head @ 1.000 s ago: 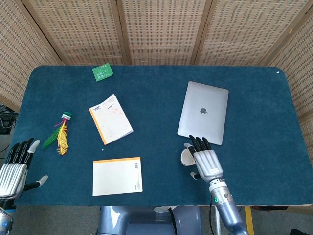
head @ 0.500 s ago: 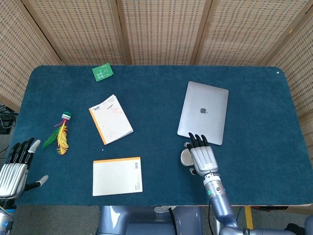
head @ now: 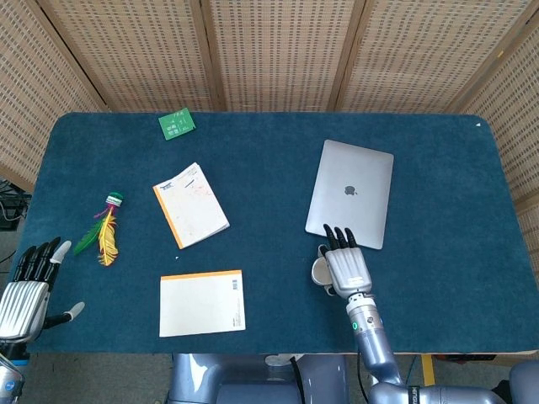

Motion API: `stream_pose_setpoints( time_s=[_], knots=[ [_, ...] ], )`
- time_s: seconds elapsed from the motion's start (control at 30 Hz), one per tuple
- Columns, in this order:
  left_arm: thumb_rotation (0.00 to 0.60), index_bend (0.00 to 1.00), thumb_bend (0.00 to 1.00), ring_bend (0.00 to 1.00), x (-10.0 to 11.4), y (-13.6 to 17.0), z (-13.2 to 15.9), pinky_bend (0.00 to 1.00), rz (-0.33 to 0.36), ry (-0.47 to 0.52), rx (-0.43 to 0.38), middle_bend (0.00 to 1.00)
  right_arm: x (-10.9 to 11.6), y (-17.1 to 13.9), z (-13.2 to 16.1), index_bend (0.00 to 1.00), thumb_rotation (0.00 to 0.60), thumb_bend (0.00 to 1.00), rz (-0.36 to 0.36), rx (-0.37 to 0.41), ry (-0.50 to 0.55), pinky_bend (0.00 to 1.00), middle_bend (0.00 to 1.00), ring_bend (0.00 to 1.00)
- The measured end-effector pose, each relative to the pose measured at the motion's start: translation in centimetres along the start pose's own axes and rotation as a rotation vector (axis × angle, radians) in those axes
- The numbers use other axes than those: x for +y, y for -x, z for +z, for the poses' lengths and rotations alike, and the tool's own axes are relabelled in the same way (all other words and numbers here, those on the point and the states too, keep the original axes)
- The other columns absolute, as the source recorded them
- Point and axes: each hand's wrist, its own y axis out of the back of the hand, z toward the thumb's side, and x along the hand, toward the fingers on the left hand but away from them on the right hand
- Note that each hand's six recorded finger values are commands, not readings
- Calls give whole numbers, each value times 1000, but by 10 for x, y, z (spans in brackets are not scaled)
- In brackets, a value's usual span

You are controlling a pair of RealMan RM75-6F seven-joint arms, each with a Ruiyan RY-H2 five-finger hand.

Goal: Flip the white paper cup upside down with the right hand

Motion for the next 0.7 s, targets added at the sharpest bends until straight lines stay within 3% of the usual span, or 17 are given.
stream_pose_setpoints(
  time_s=[0.3, 0.7],
  knots=[
    [600, 0, 148, 0, -1, 0, 0, 0, -4, -3, 0, 0, 15, 3, 8, 450, 600, 268, -46, 31, 119, 40, 31, 0],
    [600, 0, 150, 0, -3, -2, 0, 0, -6, -5, 4, 0, 31, 27, 18, 446, 600, 270, -38, 57, 438, 40, 27, 0]
  ],
)
